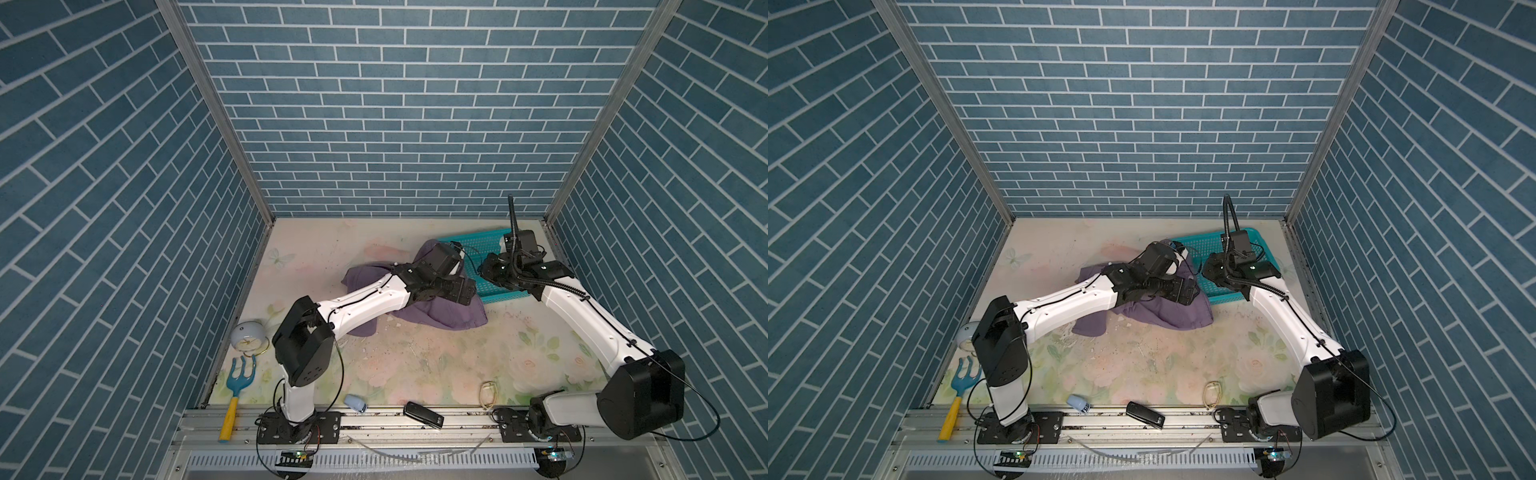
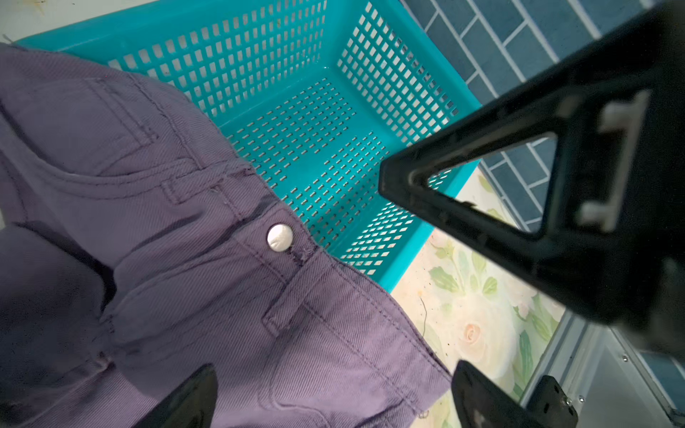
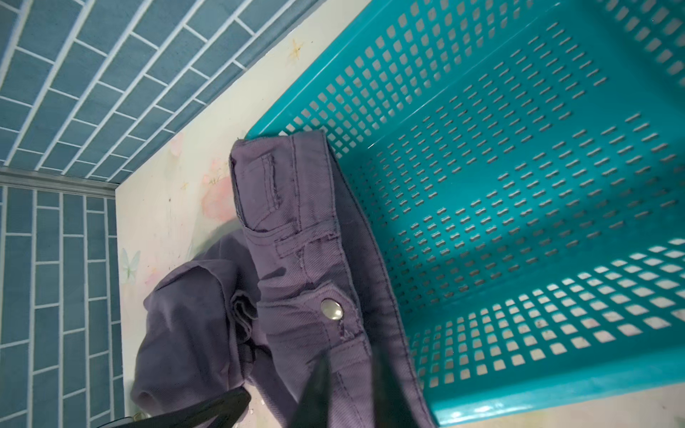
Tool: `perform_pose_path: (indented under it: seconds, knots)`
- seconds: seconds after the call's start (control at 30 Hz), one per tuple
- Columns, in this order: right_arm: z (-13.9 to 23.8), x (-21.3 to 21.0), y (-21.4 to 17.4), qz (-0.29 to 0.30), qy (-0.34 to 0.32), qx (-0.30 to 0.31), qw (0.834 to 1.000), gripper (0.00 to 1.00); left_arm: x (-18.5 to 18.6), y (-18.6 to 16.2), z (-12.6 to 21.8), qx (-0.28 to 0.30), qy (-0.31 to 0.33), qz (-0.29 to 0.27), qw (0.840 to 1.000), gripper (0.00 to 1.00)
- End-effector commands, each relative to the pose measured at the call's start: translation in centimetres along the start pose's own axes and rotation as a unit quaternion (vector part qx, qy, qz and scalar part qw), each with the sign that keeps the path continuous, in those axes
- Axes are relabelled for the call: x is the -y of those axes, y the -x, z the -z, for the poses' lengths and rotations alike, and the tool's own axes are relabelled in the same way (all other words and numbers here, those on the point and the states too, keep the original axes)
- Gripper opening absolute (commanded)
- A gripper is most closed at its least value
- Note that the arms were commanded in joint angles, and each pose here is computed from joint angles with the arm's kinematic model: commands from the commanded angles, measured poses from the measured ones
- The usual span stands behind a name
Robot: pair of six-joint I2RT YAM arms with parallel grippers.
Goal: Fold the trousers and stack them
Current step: 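Lower the trousers onto the table beside the basket and release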
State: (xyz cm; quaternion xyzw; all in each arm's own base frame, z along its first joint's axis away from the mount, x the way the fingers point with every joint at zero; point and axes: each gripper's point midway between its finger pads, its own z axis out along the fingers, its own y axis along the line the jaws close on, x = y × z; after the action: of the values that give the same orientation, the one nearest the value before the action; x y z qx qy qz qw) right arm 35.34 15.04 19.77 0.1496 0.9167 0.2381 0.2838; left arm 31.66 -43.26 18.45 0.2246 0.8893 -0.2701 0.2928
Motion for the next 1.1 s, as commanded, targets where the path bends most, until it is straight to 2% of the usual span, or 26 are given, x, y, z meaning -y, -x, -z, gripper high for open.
perform_pose_path:
  seconds: [0.0, 0.07, 0.13, 0.23, 0.3, 0.37, 0.47, 0.53, 0.57, 0.6, 0.63, 0.67, 0.73, 0.83, 0.93, 1.07]
  knots:
    - [-0.2, -0.6, 0.1, -0.017, 0.019, 0.003, 1.0, 0.16, -2.3, -1.6, -0.9, -0.04, 0.088, -0.031, 0.995, 0.99]
    - [-0.7, -0.4, -0.1, -0.012, 0.014, -0.007, 1.0, 0.25, -2.7, -1.7, -1.1, -0.041, 0.102, -0.026, 0.994, 0.96]
    - [-1.7, -0.5, -0.5, -0.009, 0.019, -0.022, 1.0, 0.39, -3.1, -1.9, -1.0, -0.039, 0.108, -0.017, 0.993, 0.91]
    - [-3.4, -0.8, -1.2, -0.013, 0.027, -0.051, 0.998, 0.57, -4.3, -2.0, -0.1, -0.031, 0.137, -0.006, 0.99, 0.72]
    - [-4.5, -1.2, -1.8, -0.018, 0.034, -0.069, 0.997, 0.67, -5.2, -1.6, 1.4, -0.014, 0.161, 0.001, 0.987, 0.66]
    - [-5.6, -1.5, -2.2, -0.018, 0.037, -0.08, 0.996, 0.71, -6.5, -1.3, 3.1, 0.007, 0.182, 0.017, 0.983, 0.65]
    - [-7.1, -1.6, -2.3, -0.015, 0.033, -0.091, 0.995, 0.72, -9.1, -0.9, 5.9, 0.045, 0.194, 0.063, 0.978, 0.77]
    - [-7.9, -2.0, -2.1, -0.013, 0.04, -0.092, 0.995, 0.67, -11.1, -1.0, 7.6, 0.069, 0.196, 0.099, 0.973, 0.79]
    - [-8.2, -2.3, -2.0, -0.014, 0.045, -0.093, 0.995, 0.6, -11.9, -1.1, 8.5, 0.081, 0.198, 0.112, 0.97, 0.8]
    - [-8.3, -2.9, -1.7, -0.014, 0.055, -0.089, 0.994, 0.45, -12.9, -1.1, 9.4, 0.095, 0.201, 0.127, 0.967, 0.81]
    - [-8.3, -3.5, -1.3, -0.012, 0.062, -0.081, 0.995, 0.24, -13.8, -1.2, 10.4, 0.109, 0.205, 0.14, 0.963, 0.82]
    - [-8.2, -4.1, -0.9, -0.009, 0.065, -0.071, 0.995, 0.13, -14.5, -1.3, 11.2, 0.119, 0.208, 0.149, 0.959, 0.83]
    - [-7.7, -5.4, 0.3, 0.001, 0.069, -0.044, 0.997, 0.0, -16.4, -1.6, 13.4, 0.144, 0.222, 0.17, 0.949, 0.85]
    - [-6.7, -7.8, 1.9, 0.019, 0.077, -0.007, 0.997, 0.0, -18.4, -2.0, 16.2, 0.169, 0.25, 0.186, 0.935, 0.87]
    - [-5.4, -12.4, 2.5, 0.06, 0.102, 0.023, 0.993, 0.0, -20.3, -2.3, 19.0, 0.183, 0.277, 0.203, 0.921, 0.88]
    - [-4.7, -20.8, -0.6, 0.144, 0.154, 0.016, 0.977, 0.0, -22.2, -2.8, 22.9, 0.212, 0.305, 0.224, 0.901, 0.9]
